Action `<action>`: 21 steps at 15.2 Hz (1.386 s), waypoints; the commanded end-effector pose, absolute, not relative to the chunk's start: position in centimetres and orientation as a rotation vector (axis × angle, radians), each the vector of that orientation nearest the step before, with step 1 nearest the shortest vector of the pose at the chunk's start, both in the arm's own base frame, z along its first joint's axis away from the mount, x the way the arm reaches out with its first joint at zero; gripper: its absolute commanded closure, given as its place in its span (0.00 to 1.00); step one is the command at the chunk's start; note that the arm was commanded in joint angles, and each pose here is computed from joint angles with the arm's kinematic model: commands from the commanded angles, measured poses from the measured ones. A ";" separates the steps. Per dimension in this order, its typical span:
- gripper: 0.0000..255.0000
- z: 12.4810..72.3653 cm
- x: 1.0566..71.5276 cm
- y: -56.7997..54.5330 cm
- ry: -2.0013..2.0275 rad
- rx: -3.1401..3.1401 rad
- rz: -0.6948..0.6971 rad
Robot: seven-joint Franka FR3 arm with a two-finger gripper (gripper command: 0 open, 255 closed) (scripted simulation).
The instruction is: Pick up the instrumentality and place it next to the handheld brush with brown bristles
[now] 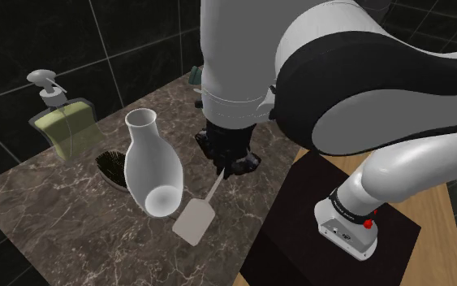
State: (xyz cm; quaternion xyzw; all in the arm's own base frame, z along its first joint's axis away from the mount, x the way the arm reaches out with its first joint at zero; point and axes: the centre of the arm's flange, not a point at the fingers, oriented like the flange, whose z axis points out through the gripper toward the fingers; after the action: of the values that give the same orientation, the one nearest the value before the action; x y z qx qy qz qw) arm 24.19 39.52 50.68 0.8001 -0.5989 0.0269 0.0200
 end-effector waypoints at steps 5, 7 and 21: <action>1.00 51.2 20.3 46.5 -1.861 2.480 0.083; 1.00 51.2 19.1 48.9 -1.861 2.480 0.083; 1.00 48.1 14.1 58.1 -1.861 2.480 0.083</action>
State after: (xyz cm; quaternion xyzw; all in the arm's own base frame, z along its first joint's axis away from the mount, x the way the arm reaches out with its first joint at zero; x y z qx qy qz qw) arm 14.12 58.09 48.66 0.7994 -0.5999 0.0267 0.0200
